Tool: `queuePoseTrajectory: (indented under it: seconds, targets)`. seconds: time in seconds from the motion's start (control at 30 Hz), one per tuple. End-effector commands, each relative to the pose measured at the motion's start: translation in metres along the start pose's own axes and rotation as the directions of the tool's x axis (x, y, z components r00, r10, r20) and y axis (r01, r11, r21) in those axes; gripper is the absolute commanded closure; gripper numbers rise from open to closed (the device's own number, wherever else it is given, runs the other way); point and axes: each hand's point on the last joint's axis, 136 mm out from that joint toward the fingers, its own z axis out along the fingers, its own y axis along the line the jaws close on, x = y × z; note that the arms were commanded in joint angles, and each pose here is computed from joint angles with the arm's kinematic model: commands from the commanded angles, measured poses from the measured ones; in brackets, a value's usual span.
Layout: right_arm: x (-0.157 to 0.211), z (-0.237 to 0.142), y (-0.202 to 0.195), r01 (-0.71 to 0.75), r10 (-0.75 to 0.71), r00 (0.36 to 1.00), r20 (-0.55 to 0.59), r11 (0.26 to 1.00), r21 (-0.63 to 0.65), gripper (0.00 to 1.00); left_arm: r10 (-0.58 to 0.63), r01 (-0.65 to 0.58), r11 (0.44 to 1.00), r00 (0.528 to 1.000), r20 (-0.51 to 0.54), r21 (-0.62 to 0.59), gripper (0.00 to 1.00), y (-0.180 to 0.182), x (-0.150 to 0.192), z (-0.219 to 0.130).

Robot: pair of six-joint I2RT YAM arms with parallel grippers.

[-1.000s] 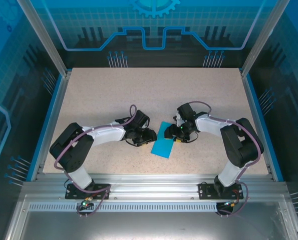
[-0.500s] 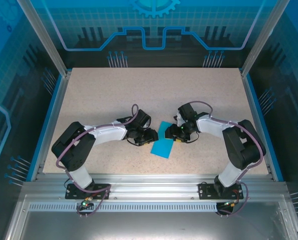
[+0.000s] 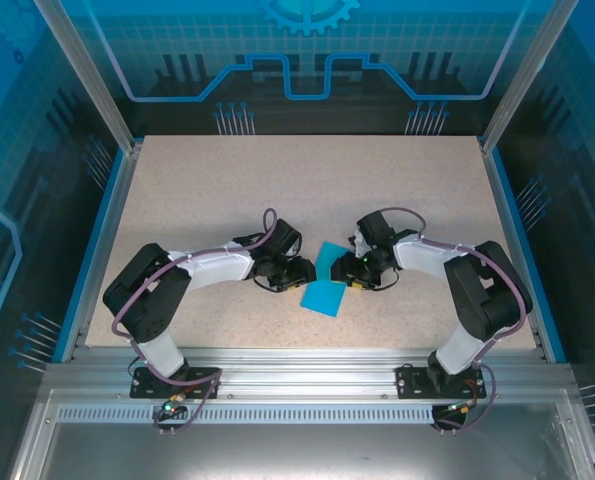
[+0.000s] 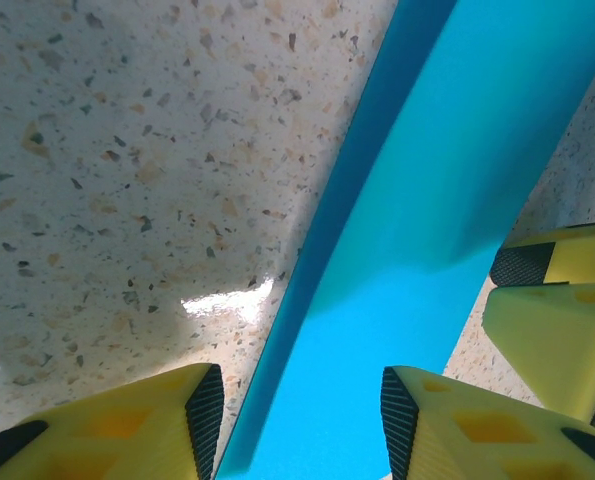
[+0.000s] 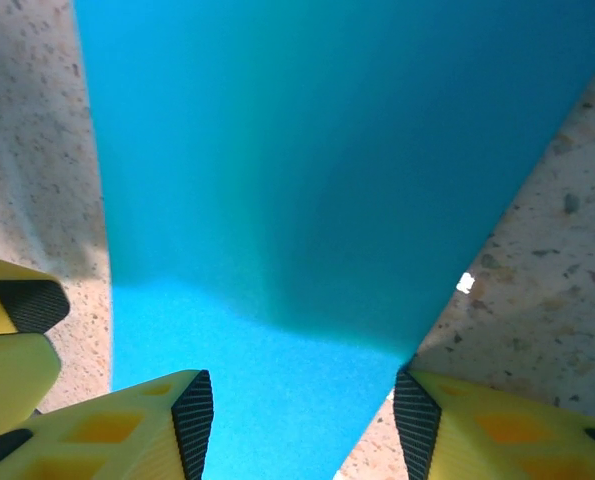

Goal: Fold a paper plane with a square sheet of paper (pick it up from the middle)

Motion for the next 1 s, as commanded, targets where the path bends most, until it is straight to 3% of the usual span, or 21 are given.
queuePoseTrajectory:
  seconds: [0.0, 0.6, 0.97]
  targets:
    - [0.005, 0.009, -0.006, -0.02, 0.02, 1.0, -0.021, 1.0, 0.004, 0.46, 0.015, -0.014, 1.0, 1.0, -0.021, 0.012, 0.51, -0.007, 0.004, -0.001]
    - [0.007, 0.005, -0.017, -0.04, 0.04, 0.999, -0.012, 0.999, 0.001, 0.48, 0.035, -0.033, 0.999, 0.997, -0.075, 0.029, 0.52, -0.013, 0.014, 0.006]
    - [0.006, -0.002, -0.016, -0.036, 0.036, 0.999, 0.0, 0.999, -0.005, 0.49, 0.053, -0.046, 0.995, 0.995, -0.081, 0.084, 0.6, -0.025, 0.014, 0.005]
